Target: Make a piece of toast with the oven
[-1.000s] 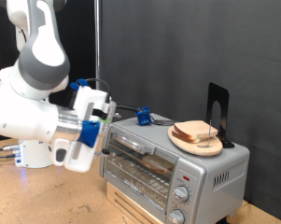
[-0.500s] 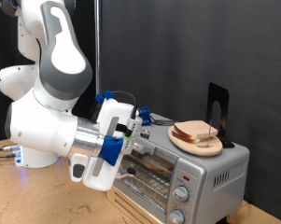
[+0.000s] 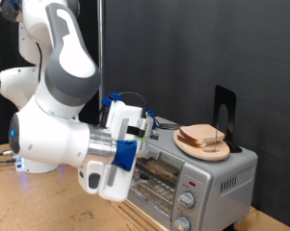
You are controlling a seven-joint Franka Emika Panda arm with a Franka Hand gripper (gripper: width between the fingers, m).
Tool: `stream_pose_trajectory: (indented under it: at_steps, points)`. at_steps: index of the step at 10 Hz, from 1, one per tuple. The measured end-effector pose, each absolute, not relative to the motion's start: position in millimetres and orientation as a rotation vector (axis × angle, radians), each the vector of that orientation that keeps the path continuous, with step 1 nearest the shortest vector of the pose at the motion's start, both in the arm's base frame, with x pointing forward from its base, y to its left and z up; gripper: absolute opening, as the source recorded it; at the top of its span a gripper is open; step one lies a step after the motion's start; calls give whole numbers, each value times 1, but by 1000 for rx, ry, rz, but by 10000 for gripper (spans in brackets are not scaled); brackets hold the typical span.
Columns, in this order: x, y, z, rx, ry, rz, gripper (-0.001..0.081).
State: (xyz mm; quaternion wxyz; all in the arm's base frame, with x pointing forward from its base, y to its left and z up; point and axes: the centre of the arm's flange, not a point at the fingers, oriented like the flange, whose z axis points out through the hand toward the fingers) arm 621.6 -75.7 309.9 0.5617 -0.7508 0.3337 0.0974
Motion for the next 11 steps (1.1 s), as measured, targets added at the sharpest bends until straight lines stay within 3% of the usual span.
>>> stream_pose_trajectory:
  at_steps: [7,11]
  points:
    - [670,-99,247,-1737,727,305,809]
    - [660,-112,227,-1761,634,216,809]
